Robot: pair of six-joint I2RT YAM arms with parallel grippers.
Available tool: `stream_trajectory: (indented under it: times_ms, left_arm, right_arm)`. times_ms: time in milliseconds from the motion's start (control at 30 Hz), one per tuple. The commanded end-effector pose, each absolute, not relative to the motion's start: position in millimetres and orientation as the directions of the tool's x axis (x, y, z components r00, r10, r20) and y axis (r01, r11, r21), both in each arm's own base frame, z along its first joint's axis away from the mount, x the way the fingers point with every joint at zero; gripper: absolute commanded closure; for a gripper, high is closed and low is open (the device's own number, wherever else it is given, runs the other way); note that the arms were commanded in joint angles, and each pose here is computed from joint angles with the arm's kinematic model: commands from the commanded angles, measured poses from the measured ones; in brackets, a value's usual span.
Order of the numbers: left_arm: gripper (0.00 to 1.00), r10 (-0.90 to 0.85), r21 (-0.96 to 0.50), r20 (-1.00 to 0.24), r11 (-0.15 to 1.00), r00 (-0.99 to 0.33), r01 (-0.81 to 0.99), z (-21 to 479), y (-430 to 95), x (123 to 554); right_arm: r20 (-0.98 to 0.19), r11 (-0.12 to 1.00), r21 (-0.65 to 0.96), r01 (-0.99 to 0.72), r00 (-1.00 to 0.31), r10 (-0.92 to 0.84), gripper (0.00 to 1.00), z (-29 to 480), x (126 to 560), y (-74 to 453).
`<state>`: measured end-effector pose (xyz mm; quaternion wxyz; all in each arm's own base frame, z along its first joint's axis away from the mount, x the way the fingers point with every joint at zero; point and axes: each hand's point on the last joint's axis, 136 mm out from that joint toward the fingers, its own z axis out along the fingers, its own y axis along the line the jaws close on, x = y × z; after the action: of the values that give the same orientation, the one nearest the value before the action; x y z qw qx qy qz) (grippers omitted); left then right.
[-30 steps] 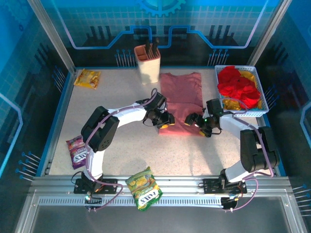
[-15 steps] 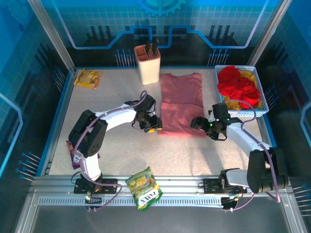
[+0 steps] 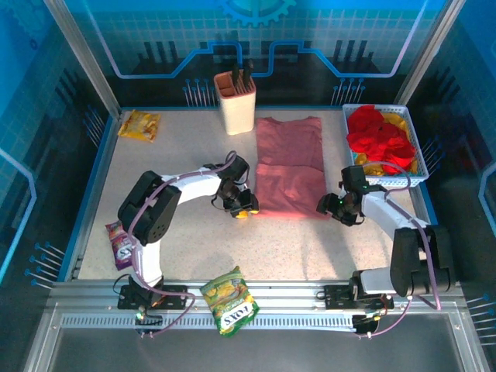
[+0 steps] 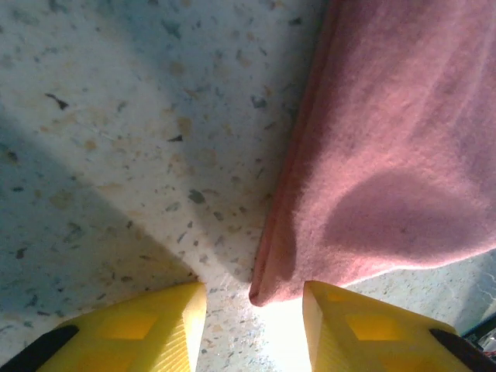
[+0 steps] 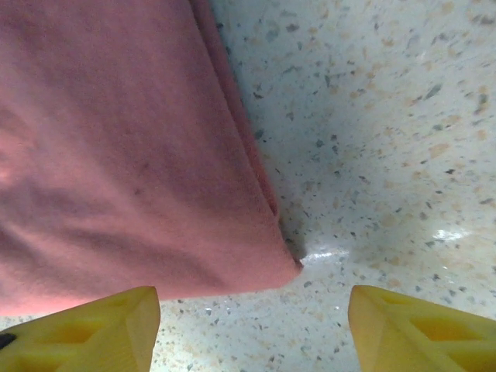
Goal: Fold and stack the t-shirts
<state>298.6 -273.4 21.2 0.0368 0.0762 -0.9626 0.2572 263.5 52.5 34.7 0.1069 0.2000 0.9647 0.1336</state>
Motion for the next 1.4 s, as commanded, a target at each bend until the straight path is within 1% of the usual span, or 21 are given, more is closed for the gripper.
stream_trajectory:
  times_ms: [0,300,433,567,700,800,900,933,1067,1100,1300,1367]
  left_arm:
    - [0.6,-0.113,-0.512,0.132,0.843,-0.985,-0.165,23,-290,301]
    - [0.61,-0.09,-0.509,0.145,0.847,-0.985,-0.152,19,-304,301]
    - [0.65,-0.093,-0.494,0.15,0.855,-0.984,-0.156,13,-304,301]
    - [0.71,-0.097,-0.479,0.151,0.863,-0.984,-0.159,9,-303,301]
    - [0.78,-0.106,-0.461,0.139,0.873,-0.985,-0.159,7,-299,304]
    - [0.83,-0.109,-0.451,0.129,0.879,-0.986,-0.156,6,-297,305]
    - [0.87,-0.113,-0.445,0.12,0.882,-0.986,-0.155,5,-295,307]
    - [0.88,-0.114,-0.443,0.116,0.883,-0.987,-0.154,5,-295,308]
    - [0.91,-0.115,-0.438,0.105,0.886,-0.988,-0.15,6,-294,311]
    - [0.93,-0.117,-0.437,0.104,0.887,-0.988,-0.151,6,-293,312]
    - [1.0,-0.12,-0.428,0.093,0.892,-0.988,-0.148,9,-289,313]
    - [1.0,-0.126,-0.43,0.087,0.89,-0.988,-0.151,10,-288,314]
  right_arm:
    - [-0.147,0.863,0.353,0.361,-0.89,0.432,0.36,28,272,59]
    - [-0.121,0.858,0.367,0.359,-0.896,0.427,0.41,18,277,69]
    - [-0.117,0.853,0.384,0.355,-0.897,0.426,0.43,17,278,73]
    - [-0.116,0.841,0.415,0.348,-0.896,0.429,0.46,19,281,78]
    - [-0.125,0.832,0.442,0.335,-0.896,0.427,0.52,21,286,83]
    - [-0.132,0.832,0.45,0.324,-0.897,0.421,0.61,23,287,84]
    - [-0.138,0.83,0.458,0.318,-0.897,0.42,0.73,25,288,85]
    - [-0.14,0.829,0.46,0.316,-0.897,0.419,0.75,26,287,85]
    - [-0.16,0.831,0.466,0.305,-0.894,0.418,0.79,31,287,85]
    - [-0.165,0.833,0.461,0.306,-0.893,0.42,0.81,32,287,84]
    - [-0.157,0.841,0.433,0.323,-0.892,0.423,0.89,29,281,78]
    - [-0.154,0.838,0.437,0.327,-0.891,0.428,0.93,28,278,79]
